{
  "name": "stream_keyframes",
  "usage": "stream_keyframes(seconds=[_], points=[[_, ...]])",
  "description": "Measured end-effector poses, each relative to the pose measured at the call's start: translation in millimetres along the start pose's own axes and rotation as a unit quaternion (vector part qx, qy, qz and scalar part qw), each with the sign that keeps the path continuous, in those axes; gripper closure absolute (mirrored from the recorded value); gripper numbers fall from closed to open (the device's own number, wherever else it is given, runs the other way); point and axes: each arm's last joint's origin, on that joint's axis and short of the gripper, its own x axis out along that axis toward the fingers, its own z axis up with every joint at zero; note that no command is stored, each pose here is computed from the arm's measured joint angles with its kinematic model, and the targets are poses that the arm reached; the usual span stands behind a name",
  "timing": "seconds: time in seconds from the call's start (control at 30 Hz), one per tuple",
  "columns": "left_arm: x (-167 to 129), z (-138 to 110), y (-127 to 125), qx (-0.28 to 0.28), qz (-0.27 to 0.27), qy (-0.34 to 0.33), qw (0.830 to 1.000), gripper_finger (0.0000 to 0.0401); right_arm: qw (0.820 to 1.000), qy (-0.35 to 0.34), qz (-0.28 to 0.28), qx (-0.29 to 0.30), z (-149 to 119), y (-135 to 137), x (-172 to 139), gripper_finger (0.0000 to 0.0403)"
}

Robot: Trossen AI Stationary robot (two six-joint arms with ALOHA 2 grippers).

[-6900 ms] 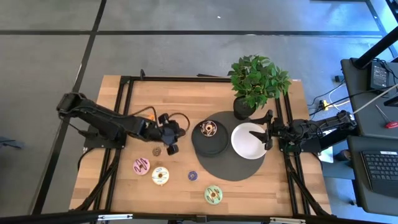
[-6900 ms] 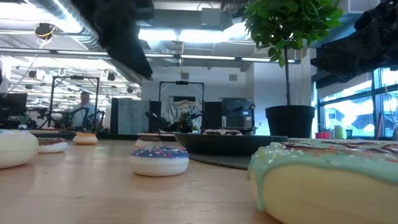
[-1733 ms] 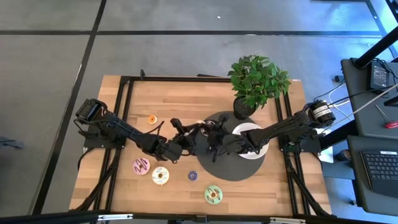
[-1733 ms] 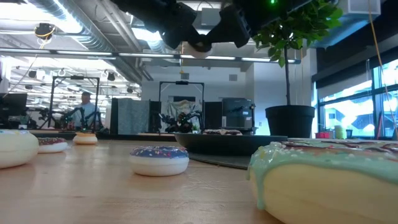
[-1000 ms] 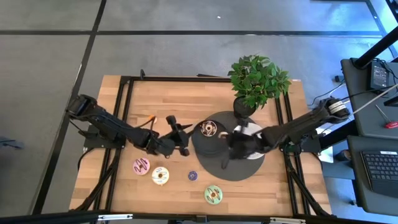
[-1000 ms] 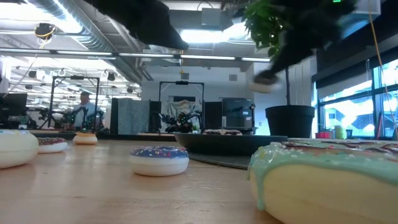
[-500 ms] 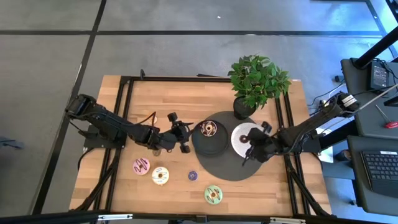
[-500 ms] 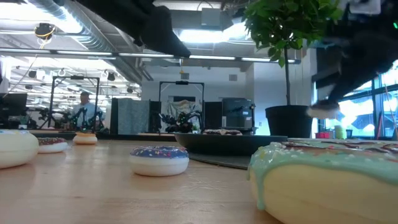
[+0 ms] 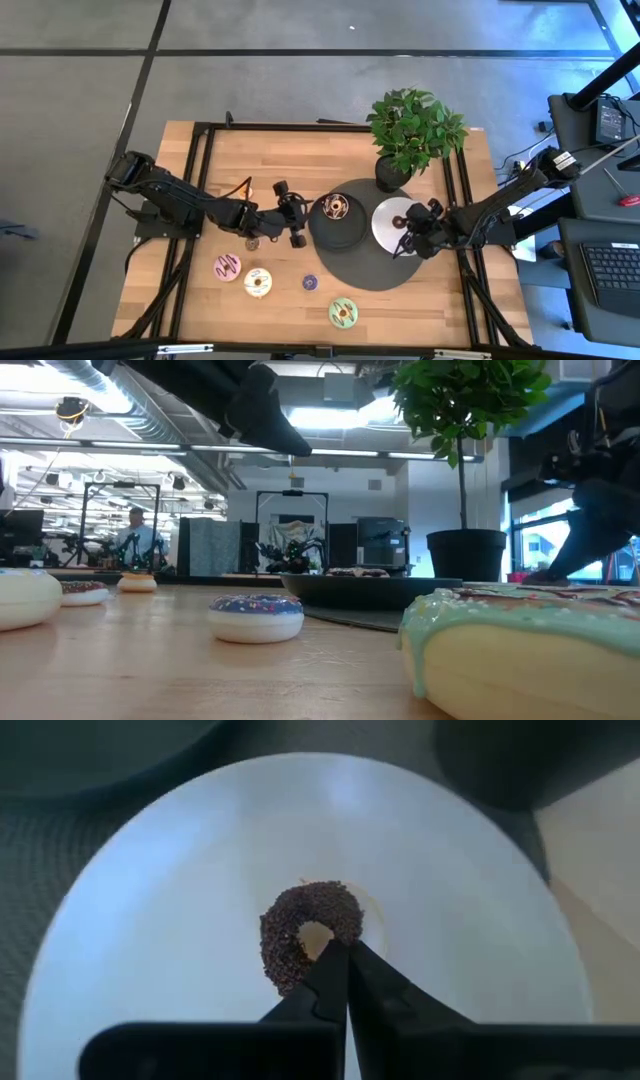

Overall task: Pick & Place donuts
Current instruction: Put the small brown donut on the white plate, then put the small yellow donut on the white plate

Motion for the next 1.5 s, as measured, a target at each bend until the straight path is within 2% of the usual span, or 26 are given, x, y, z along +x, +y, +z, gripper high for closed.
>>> stream_keyframes(seconds=[0.17, 0.37, 0.67, 0.87, 1.03, 1.17, 1.33, 1.4, 1.5], points=[[-0.1, 0.0, -0.1, 0.000, 0.000, 0.000, 1.000, 0.0283, 1.000, -0.014, -0.008, 0.002, 0.8, -0.6, -0.1, 0.0390], [-0.1, 0.0, 0.0, -0.004, 0.001, 0.000, 1.000, 0.0284, 1.000, 0.004, -0.003, -0.002, -0.5, -0.8, -0.1, 0.0389], [-0.1, -0.6, 0.0, -0.004, 0.001, 0.002, 1.000, 0.0282, 1.000, -0.008, -0.010, -0.012, 0.3, -1.2, 0.1, 0.0341], [-0.2, -8.1, 0.3, -0.025, 0.003, 0.034, 0.999, 0.0284, 0.999, -0.023, -0.019, -0.011, 1.1, -2.0, 0.1, 0.0303], [5.4, -19.2, 10.8, -0.084, 0.032, 0.082, 0.993, 0.0276, 0.997, -0.065, -0.039, -0.002, 3.5, -3.2, -0.2, 0.0284], [7.2, -36.1, 34.3, -0.130, 0.081, 0.168, 0.974, 0.0263, 0.997, -0.072, -0.041, -0.001, 4.0, -3.1, -0.3, 0.0282], [4.1, -60.7, 69.1, -0.190, 0.145, 0.298, 0.924, 0.0238, 0.997, -0.063, -0.034, 0.001, 3.9, -2.3, -0.4, 0.0281], [3.7, -66.9, 79.5, -0.198, 0.176, 0.325, 0.908, 0.0229, 0.997, -0.063, -0.034, 0.001, 3.8, -2.3, -0.4, 0.0281], [4.8, -70.6, 87.9, -0.204, 0.193, 0.341, 0.897, 0.0219, 0.997, -0.063, -0.034, 0.001, 3.9, -2.2, -0.4, 0.0281]])
